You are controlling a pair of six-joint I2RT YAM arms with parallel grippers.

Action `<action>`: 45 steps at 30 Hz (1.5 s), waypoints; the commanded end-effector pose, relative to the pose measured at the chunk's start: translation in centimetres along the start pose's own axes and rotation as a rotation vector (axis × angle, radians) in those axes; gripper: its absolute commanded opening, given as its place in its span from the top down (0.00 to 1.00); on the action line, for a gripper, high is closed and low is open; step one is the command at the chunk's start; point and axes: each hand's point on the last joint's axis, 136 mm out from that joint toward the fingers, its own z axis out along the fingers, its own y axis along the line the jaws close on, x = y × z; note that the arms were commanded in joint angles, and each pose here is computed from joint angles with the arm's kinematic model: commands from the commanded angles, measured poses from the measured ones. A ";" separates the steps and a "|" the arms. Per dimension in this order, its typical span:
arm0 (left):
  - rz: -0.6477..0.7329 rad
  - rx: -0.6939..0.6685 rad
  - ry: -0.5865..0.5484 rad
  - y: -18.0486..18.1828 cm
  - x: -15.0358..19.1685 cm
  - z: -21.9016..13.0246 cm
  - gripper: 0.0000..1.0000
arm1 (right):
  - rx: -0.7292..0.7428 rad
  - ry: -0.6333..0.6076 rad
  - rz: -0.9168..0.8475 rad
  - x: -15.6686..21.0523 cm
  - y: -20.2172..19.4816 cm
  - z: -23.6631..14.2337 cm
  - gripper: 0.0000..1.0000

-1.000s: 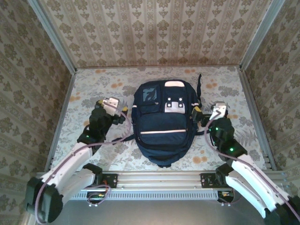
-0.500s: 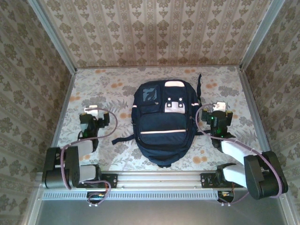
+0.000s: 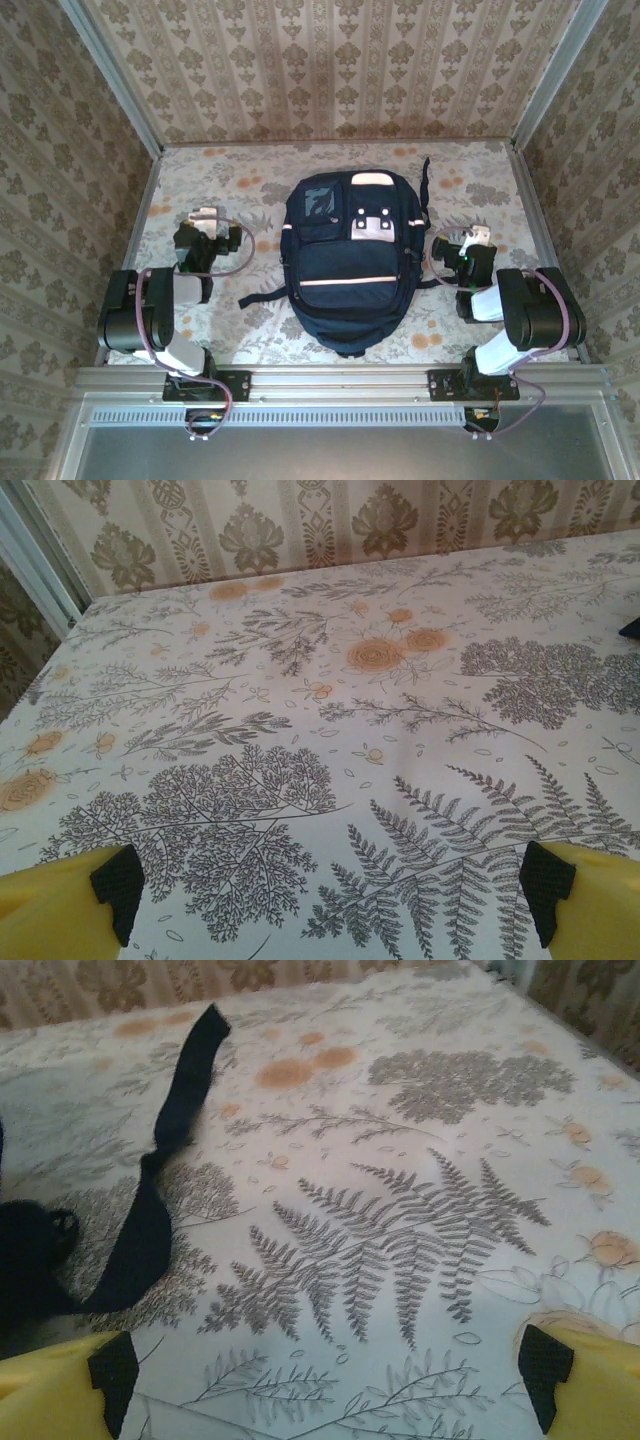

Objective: Pack the student bag

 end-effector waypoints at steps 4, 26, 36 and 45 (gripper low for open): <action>0.018 0.036 0.029 -0.7 0.5 -0.1 0.00 | -0.180 0.004 -0.122 -3.5 5.3 2.2 0.00; -0.020 -0.065 0.060 1.1 0.7 0.2 0.00 | -0.153 0.006 -0.120 -3.6 5.0 2.3 0.00; -0.020 -0.066 0.059 1.1 0.7 0.3 0.00 | -0.153 0.005 -0.120 -3.6 5.0 2.3 0.00; -0.019 -0.066 0.060 1.1 0.7 0.2 0.00 | -0.154 0.004 -0.120 -3.7 5.0 2.3 0.00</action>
